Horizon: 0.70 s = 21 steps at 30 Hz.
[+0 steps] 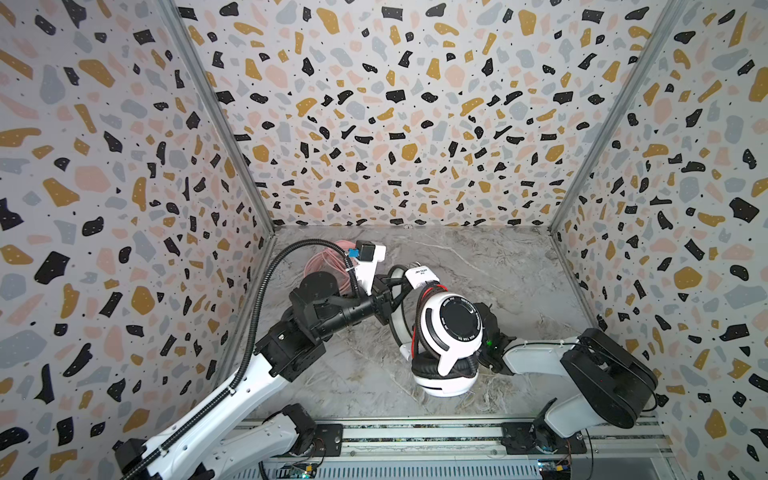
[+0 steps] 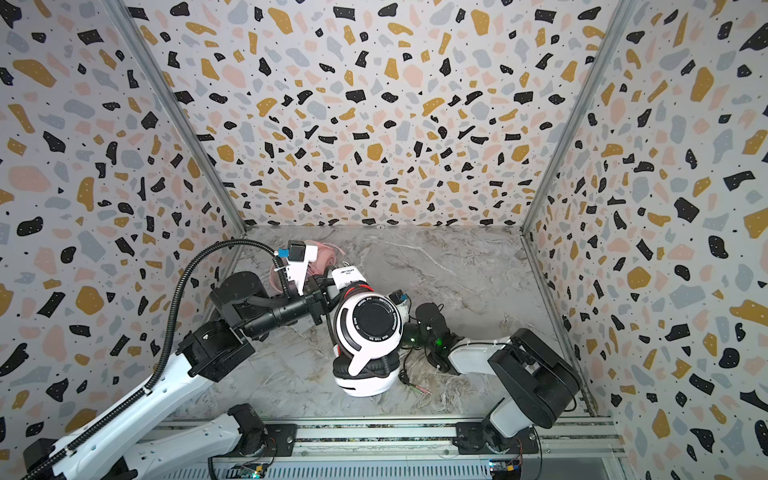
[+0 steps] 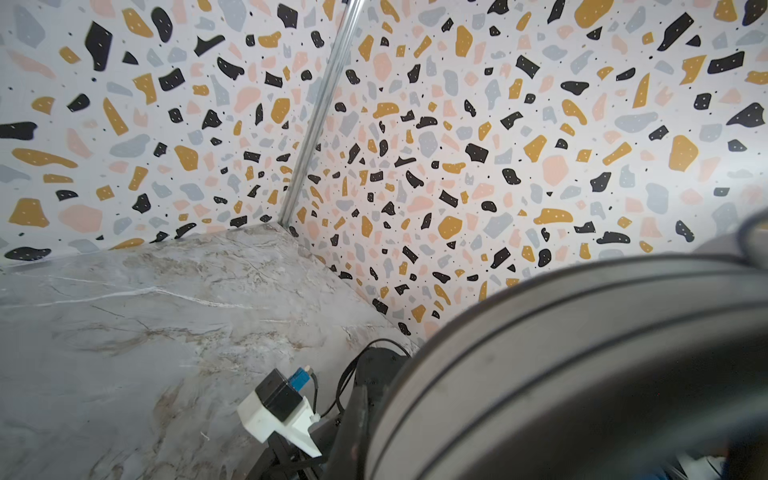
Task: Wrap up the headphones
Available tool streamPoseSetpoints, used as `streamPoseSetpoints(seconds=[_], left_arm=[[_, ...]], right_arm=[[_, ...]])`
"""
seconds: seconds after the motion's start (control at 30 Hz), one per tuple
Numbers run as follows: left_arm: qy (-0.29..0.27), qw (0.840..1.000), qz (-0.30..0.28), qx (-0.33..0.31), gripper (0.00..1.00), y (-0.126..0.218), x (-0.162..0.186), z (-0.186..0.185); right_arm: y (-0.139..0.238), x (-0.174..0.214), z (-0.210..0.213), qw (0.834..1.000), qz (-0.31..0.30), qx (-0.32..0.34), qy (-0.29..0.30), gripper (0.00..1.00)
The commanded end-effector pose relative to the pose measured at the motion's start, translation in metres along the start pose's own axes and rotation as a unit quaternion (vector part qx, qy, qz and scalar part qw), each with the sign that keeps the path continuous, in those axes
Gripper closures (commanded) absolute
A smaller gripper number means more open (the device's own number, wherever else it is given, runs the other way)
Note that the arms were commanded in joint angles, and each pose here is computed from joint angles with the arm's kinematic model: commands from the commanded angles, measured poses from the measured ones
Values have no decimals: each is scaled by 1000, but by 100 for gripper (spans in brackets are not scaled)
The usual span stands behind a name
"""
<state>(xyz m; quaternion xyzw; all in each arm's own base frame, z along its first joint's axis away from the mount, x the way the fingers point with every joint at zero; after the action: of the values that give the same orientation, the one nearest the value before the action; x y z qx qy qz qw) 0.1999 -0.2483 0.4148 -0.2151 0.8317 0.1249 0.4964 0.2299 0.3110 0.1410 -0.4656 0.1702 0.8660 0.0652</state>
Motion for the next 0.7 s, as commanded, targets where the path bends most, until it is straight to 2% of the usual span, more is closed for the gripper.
streamPoseSetpoints(seconds=[0.0,0.13,0.33,0.5,0.67], left_arm=[[-16,996,-92,9,100,13,-57,-19],[-25,991,-124,-40,100,17,-78,-8],[-26,976,-174,-128,100,25,-102,24],[-10,963,-220,-156,100,31,-122,50],[32,947,-248,-200,100,33,-134,93]], right_arm=[[2,3,1,1000,-3,3,-3,89],[6,12,3,1000,3,2,-11,91],[13,22,10,1000,7,5,-13,92],[17,30,17,1000,17,5,-13,92],[23,37,29,1000,27,5,-8,92]])
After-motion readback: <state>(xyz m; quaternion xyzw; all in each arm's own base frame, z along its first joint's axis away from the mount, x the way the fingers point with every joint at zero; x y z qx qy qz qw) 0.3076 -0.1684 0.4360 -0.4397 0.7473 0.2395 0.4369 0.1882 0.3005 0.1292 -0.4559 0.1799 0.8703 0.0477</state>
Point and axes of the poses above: each gripper's point midway between its finger pads, its own y axis back along the fingers, its own z axis along the line the jaws close on, x = y × z, the point moved 2 cm from there along y, back along the fingers, and after that the axes turned 1 degree about y, right-handed, at the moved point
